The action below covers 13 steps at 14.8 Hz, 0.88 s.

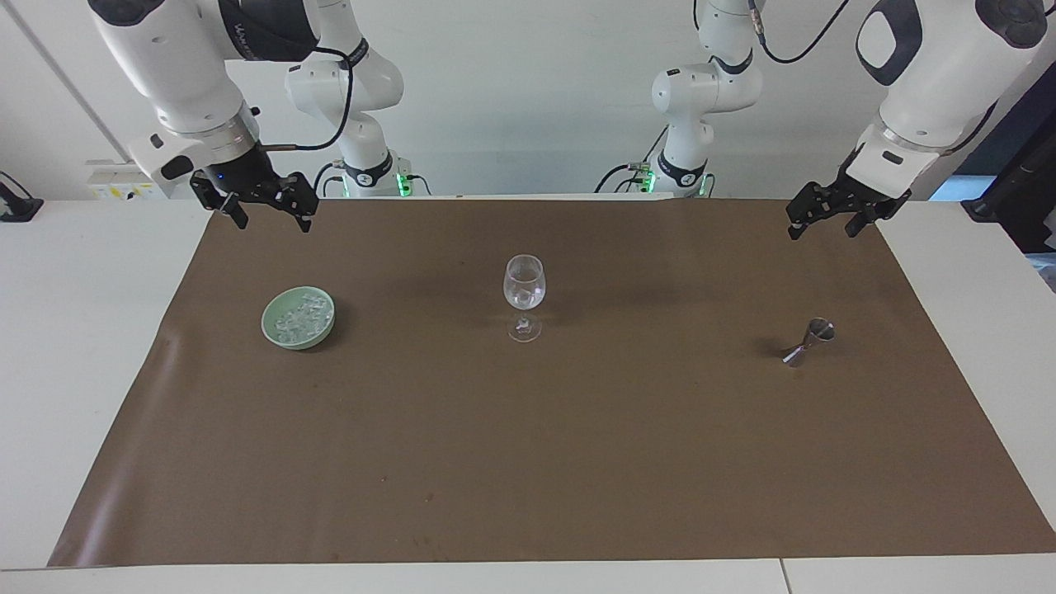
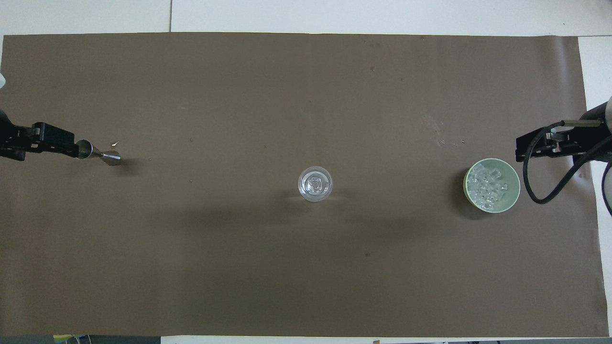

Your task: Pour wine and add ice with both arms

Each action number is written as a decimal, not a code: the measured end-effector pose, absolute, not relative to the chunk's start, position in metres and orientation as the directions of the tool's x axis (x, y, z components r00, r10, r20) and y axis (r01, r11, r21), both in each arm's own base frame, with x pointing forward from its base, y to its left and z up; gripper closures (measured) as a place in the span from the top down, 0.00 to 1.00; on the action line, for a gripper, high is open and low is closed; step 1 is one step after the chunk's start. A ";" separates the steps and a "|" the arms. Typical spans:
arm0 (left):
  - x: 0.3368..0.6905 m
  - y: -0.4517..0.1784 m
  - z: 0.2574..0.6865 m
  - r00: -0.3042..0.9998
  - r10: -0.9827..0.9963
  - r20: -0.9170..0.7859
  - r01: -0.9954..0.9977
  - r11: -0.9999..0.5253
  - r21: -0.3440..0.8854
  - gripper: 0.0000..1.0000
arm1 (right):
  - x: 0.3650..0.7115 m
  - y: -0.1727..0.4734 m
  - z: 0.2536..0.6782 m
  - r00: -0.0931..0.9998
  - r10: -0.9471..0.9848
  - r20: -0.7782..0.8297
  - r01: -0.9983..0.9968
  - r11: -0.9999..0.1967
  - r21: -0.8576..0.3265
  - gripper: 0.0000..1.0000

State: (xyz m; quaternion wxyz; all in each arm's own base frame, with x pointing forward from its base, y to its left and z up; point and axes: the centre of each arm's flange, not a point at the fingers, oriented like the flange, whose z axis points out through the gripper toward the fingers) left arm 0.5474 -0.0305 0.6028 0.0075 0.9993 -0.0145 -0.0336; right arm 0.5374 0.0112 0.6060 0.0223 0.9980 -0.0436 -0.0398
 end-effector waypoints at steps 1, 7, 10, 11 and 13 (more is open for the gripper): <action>0.547 -0.031 0.603 0.997 -0.029 -0.067 -0.028 -0.999 0.016 1.00 | 0.538 0.012 0.607 0.994 -0.087 -0.066 -0.084 -0.995 0.050 1.00; 0.547 -0.031 0.603 0.997 -0.029 -0.067 -0.028 -0.999 0.016 1.00 | 0.541 0.006 0.604 0.994 -0.090 -0.059 -0.087 -0.995 0.053 1.00; 0.547 -0.031 0.603 0.997 -0.029 -0.067 -0.028 -0.999 0.016 1.00 | 0.541 -0.008 0.603 0.994 -0.085 -0.062 -0.082 -0.995 0.052 1.00; 0.547 -0.031 0.603 0.997 -0.029 -0.067 -0.028 -0.999 0.016 1.00 | 0.541 -0.009 0.604 0.995 -0.083 -0.061 -0.080 -0.995 0.051 1.00; 0.547 -0.031 0.603 0.997 -0.029 -0.067 -0.028 -0.999 0.016 1.00 | 0.541 -0.010 0.605 0.995 -0.075 -0.060 -0.072 -0.996 0.050 1.00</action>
